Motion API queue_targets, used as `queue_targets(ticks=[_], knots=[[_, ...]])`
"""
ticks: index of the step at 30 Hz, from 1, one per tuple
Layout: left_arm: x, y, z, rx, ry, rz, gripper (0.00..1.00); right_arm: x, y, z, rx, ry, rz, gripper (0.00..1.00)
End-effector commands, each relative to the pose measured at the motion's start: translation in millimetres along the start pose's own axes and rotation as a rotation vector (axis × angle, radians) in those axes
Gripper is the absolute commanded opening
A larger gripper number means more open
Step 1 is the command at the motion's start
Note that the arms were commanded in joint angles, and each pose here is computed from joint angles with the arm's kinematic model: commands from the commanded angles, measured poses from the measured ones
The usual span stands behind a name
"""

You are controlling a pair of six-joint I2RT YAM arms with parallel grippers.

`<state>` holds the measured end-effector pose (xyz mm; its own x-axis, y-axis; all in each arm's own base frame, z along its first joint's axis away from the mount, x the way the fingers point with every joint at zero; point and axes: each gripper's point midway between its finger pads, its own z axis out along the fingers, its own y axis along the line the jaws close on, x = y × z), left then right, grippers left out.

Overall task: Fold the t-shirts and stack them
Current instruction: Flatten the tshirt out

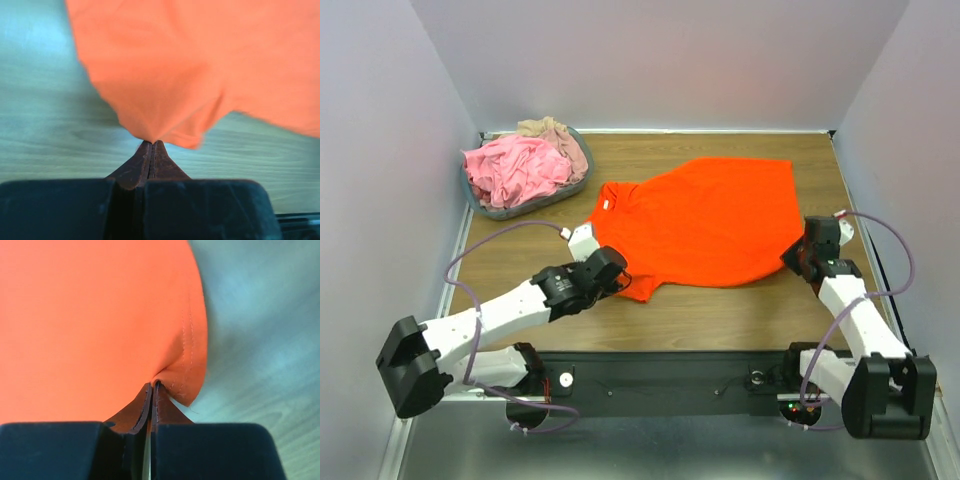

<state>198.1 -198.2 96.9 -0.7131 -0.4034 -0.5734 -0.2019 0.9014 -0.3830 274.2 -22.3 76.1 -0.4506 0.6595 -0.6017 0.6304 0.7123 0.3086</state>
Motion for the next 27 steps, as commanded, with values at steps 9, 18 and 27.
queue_targets(ticks=[9,18,27], knots=[[-173,-80,-161,0.374,-0.472,-0.081,0.00,-158,89,-170,-0.399,-0.481,0.010,0.00],[-256,-83,-303,0.637,-0.726,-0.102,0.00,-219,96,-303,-0.523,-0.705,0.048,0.00],[-290,-88,-433,0.970,-0.865,-0.027,0.00,-237,82,-435,-0.690,-0.881,0.080,0.00]])
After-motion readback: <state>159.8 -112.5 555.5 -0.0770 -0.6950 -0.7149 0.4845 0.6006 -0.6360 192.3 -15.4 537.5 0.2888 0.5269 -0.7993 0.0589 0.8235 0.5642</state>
